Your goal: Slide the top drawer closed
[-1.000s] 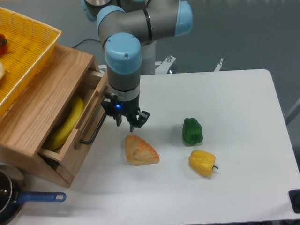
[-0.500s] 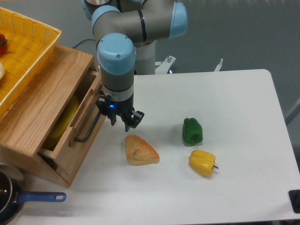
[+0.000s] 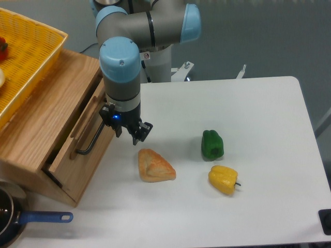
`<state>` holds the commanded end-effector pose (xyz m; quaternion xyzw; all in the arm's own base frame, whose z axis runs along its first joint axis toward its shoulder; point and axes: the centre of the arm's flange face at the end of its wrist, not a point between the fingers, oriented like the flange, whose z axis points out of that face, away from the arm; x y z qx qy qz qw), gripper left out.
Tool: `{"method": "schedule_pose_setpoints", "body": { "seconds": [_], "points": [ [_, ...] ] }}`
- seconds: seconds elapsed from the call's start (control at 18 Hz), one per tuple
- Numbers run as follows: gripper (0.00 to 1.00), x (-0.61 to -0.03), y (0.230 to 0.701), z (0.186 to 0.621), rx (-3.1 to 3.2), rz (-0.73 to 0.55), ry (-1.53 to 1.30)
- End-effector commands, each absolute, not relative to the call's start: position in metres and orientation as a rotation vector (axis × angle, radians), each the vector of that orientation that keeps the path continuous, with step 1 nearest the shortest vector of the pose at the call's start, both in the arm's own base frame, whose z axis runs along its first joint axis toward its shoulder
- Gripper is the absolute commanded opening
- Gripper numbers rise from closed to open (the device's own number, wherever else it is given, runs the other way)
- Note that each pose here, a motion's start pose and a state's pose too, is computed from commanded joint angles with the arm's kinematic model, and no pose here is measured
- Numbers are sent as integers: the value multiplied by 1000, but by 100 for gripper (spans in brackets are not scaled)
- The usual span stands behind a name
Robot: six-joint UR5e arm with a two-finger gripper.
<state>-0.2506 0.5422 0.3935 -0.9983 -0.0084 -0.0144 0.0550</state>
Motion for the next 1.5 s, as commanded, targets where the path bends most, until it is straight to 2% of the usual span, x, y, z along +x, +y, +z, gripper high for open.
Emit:
{"method": "schedule_pose_setpoints", "body": {
  "seconds": [0.89,1.22,1.33,1.39,1.44,1.5],
  "points": [
    [68,-248,542,395,-3029,-41,-11],
    [70,-288,528,404,-3005,-11,-83],
    [78,-301,520,405,-3003,-6,-83],
    [95,-304,519,405,-3002,-3,-85],
    [100,-306,518,406,-2999,0,-91],
    [100,-309,518,409,-2995,7,-95]
  ]
}}
